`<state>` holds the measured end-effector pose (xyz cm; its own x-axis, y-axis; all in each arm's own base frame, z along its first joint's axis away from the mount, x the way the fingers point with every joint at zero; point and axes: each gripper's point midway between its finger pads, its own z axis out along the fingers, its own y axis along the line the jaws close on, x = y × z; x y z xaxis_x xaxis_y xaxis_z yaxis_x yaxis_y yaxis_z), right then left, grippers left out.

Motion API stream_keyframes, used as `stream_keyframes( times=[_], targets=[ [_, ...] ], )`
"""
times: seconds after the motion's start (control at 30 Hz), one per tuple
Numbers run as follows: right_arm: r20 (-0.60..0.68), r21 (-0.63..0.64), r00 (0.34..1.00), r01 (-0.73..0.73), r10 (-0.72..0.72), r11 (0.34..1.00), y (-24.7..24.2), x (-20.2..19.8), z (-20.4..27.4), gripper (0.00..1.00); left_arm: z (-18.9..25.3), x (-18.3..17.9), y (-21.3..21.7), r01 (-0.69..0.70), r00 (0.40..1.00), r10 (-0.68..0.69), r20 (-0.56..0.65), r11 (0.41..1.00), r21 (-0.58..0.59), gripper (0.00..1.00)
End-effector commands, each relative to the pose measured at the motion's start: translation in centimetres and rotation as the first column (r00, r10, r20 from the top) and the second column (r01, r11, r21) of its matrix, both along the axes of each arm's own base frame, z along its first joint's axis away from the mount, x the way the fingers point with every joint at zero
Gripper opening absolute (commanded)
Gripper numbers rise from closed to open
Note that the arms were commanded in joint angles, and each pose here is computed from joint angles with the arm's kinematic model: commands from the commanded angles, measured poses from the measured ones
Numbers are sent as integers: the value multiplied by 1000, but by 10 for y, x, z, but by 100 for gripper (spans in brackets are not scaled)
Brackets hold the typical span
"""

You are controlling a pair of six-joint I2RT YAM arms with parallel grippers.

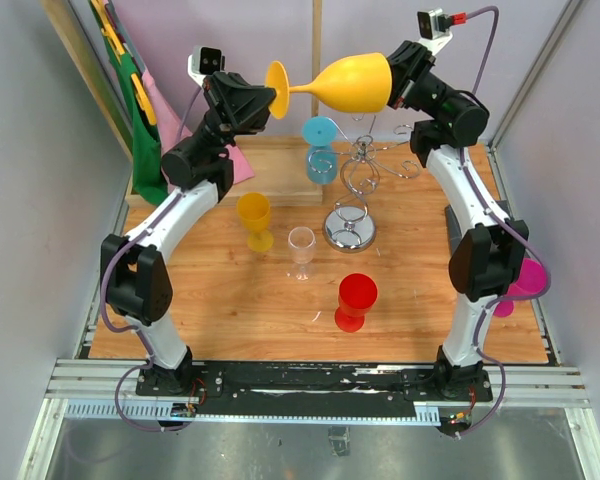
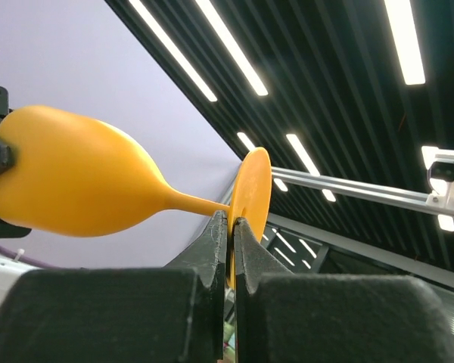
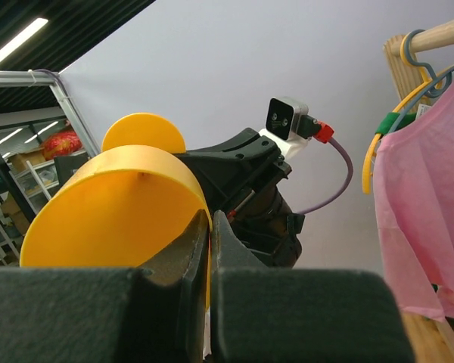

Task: Place the wine glass upside down on the wine glass rack

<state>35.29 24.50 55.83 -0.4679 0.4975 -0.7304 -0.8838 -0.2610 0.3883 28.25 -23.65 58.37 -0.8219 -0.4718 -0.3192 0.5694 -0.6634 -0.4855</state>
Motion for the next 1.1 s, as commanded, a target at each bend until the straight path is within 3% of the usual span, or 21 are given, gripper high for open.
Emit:
stream_keyframes(
  times=[0.0,0.1,0.17,0.37,0.67,1.07],
  targets=[
    [93,25,996,-4,2,1000,-2,-18,12,2,17,-28,16,70,996,-68,55,997,-39,0],
    [98,25,995,-2,-1,1000,-3,-18,13,26,22,-33,18,72,995,-68,73,996,-48,0],
    [95,26,995,2,-4,1000,-5,-17,12,35,27,-38,19,71,993,-65,98,996,-56,0],
    [84,35,994,67,-70,997,-25,-10,14,48,41,-51,29,51,987,-39,154,996,-79,0],
    [69,-2,972,223,-222,975,-61,6,9,49,50,-45,49,-65,984,73,164,996,-59,0],
    [88,-50,913,404,-399,913,-103,6,7,49,22,18,24,-251,966,231,115,944,216,0]
  ],
)
